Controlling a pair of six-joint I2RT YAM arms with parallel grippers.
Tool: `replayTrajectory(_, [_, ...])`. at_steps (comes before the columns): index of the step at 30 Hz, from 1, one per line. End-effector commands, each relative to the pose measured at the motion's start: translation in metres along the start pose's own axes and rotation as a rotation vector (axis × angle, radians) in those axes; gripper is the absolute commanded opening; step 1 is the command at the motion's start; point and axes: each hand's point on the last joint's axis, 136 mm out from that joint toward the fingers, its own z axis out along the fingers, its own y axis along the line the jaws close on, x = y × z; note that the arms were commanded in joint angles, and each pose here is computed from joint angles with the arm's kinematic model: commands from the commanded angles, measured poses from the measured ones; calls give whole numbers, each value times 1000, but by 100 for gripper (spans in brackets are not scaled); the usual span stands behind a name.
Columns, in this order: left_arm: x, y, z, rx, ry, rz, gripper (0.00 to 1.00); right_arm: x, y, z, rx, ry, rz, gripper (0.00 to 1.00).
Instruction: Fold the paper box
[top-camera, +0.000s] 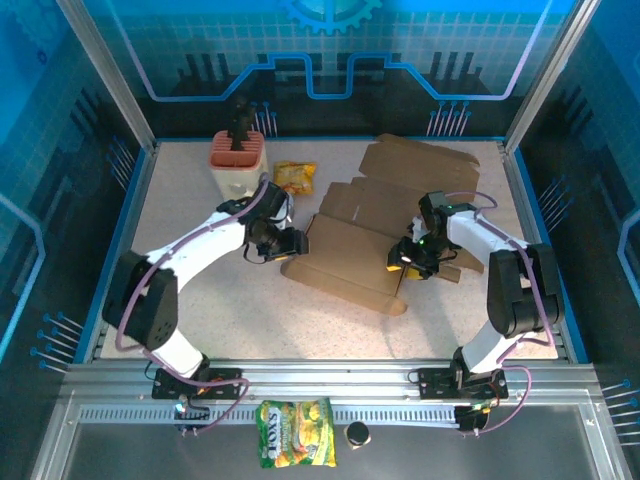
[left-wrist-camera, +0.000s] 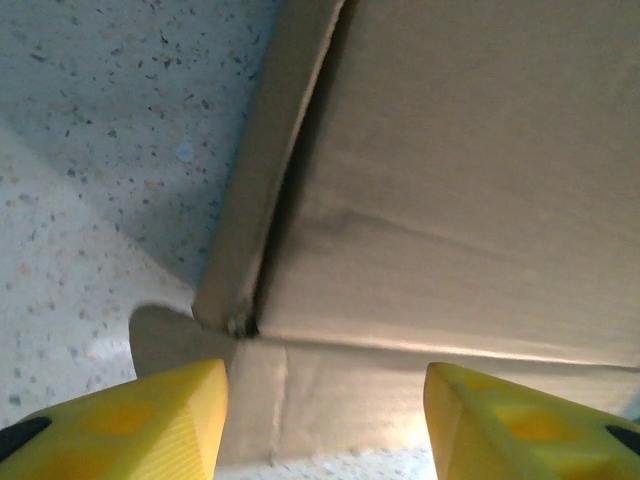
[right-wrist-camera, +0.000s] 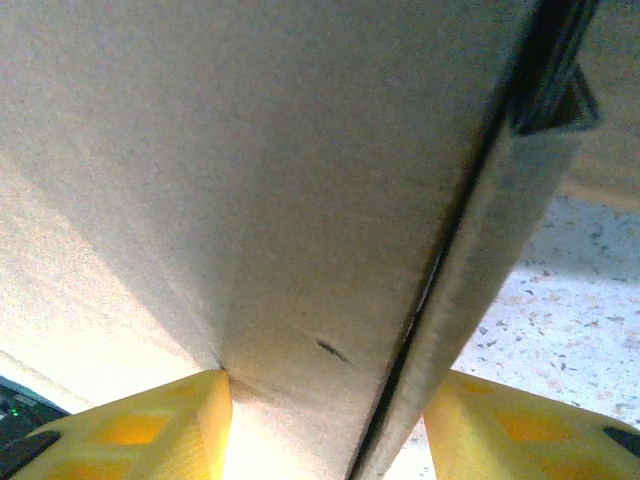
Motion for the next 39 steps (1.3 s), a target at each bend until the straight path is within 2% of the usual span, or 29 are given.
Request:
replayTrajectory(1, [-17,2,0,-5,-18,99,52,-6,-1,4,47,-4,-64,52])
replayTrajectory(4, [-30,9,3,-57,-54,152,51,-7,-2,4,70,0,-91,50])
replayTrajectory(6, [-35,8,8,-44,-66,176,51,-6,-3,5,82,6,-104,50])
replayTrajectory(14, [-22,10,34,6,0,169,42,-8,4,6,85,10,-133,47])
replayTrajectory(20, [-8,24,24,-35,-24,130,28,-7,21,8,75,17,-187,45])
replayTrajectory(26, [13,35,12,-32,-55,55,26,-4,41,16,12,37,-207,45])
replayTrajectory(30, [23,45,13,-25,-60,11,24,-5,46,14,-31,33,-205,50])
replayTrajectory(39, [28,59,16,-5,-75,-46,18,-14,42,10,-177,1,-161,75])
